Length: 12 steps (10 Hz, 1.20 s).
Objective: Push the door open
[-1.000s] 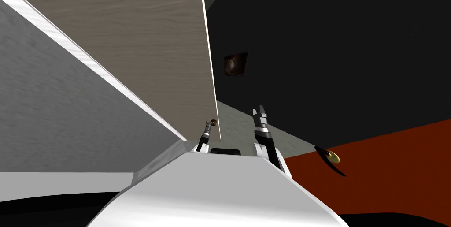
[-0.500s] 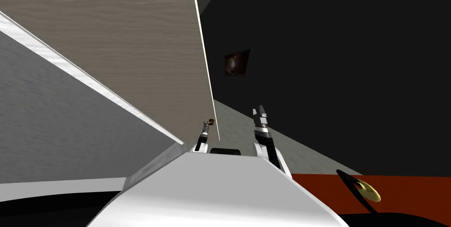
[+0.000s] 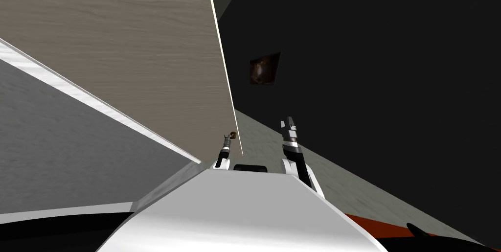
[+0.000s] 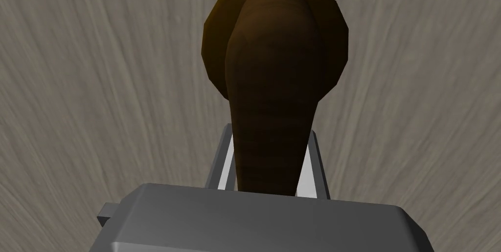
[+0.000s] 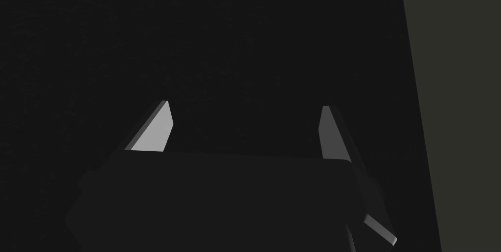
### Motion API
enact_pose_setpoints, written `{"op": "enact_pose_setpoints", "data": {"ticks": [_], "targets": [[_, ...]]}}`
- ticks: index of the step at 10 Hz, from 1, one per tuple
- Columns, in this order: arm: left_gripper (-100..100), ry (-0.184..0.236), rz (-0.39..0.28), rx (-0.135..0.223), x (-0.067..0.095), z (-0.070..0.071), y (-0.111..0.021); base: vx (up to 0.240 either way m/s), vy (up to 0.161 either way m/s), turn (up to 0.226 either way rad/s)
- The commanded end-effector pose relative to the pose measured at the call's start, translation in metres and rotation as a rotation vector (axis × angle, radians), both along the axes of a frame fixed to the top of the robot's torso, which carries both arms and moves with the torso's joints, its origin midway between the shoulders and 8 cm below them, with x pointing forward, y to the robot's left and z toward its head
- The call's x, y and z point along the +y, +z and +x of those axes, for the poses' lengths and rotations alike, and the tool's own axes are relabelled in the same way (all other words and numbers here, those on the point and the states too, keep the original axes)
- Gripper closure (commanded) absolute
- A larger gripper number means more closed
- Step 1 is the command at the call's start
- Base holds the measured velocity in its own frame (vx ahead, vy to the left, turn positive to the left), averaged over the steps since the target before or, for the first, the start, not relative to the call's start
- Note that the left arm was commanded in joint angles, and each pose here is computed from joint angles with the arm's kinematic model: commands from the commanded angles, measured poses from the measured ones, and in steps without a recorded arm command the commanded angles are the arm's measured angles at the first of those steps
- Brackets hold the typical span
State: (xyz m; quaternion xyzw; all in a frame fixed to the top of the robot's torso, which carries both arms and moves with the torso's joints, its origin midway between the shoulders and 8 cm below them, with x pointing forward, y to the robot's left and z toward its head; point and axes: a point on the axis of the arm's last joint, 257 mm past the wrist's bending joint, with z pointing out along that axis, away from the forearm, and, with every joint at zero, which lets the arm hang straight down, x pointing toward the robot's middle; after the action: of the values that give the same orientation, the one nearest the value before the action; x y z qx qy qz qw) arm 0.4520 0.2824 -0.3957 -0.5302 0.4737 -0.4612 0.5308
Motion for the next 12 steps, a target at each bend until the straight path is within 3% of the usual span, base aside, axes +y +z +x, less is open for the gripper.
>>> {"op": "enact_pose_setpoints", "data": {"ticks": [1, 6, 9, 10, 11, 12], "targets": [[100, 0.022, 0.006, -0.01, 0.012, 0.002, 0.004, 0.165, -0.091, 0.046], [100, 0.1, 0.002, -0.013, 0.043, -0.002, 0.005, 0.201, -0.075, 0.068], [100, 0.138, -0.009, -0.013, 0.053, -0.005, 0.005, 0.194, -0.061, 0.058], [100, 0.132, -0.006, -0.005, 0.053, -0.008, 0.002, 0.081, -0.03, 0.04], [100, 0.162, 0.002, -0.01, 0.069, -0.01, 0.004, 0.168, -0.015, 0.044], [100, 0.168, 0.003, -0.011, 0.072, -0.011, 0.005, 0.193, -0.039, 0.055]]}}
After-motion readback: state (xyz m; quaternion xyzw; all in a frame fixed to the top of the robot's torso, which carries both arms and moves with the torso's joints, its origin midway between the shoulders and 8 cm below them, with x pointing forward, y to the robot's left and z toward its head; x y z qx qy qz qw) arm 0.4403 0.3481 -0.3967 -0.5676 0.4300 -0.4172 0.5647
